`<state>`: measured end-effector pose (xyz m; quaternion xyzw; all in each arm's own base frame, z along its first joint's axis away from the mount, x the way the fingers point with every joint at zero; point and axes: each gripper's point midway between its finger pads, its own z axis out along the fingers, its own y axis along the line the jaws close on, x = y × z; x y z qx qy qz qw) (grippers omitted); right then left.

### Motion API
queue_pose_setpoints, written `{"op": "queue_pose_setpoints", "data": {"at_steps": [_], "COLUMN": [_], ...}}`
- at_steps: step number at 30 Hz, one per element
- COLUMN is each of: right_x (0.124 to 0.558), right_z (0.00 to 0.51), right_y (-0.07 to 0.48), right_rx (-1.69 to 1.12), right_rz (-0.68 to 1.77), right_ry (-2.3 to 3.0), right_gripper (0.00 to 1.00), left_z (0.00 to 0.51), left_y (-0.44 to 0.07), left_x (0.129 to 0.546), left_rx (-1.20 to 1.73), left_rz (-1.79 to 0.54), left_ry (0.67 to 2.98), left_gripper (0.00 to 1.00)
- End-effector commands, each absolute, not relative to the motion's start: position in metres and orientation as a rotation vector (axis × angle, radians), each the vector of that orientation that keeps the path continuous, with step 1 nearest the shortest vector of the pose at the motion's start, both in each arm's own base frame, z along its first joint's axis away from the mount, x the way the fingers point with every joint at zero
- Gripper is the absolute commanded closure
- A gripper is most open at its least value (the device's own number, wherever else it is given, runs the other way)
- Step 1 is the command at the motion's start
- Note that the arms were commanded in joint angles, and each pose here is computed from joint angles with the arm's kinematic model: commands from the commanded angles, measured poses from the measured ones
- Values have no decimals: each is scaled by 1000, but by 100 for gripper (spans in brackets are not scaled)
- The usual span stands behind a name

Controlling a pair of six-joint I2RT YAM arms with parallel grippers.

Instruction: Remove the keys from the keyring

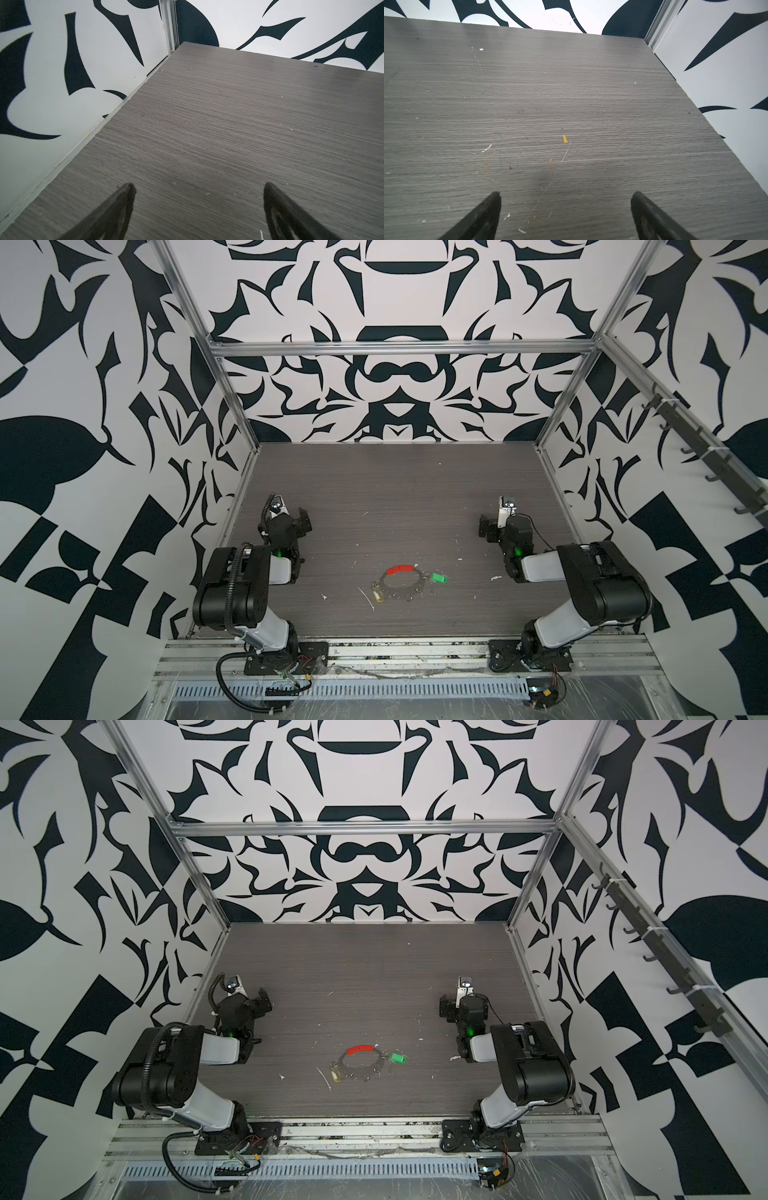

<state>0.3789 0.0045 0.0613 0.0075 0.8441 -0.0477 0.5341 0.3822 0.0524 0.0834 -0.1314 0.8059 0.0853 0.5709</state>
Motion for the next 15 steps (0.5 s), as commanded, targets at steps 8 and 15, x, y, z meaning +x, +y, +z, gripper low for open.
{"op": "queue_pose_setpoints", "data": {"at_steps": [8, 15], "right_x": [387, 387], "right_z": [80, 80], "right_y": [8, 8], "right_rx": [14, 13], "right_rz": [-103, -102], "right_ry": [1951, 1951], "right_gripper": [0, 0], "left_z": [94, 94], "left_y": [54, 54], "left_x": [387, 387], "left_rx": [-319, -319], "left_rz": [188, 189], "left_ry": [1851, 1851], "left_gripper": [1, 1]}}
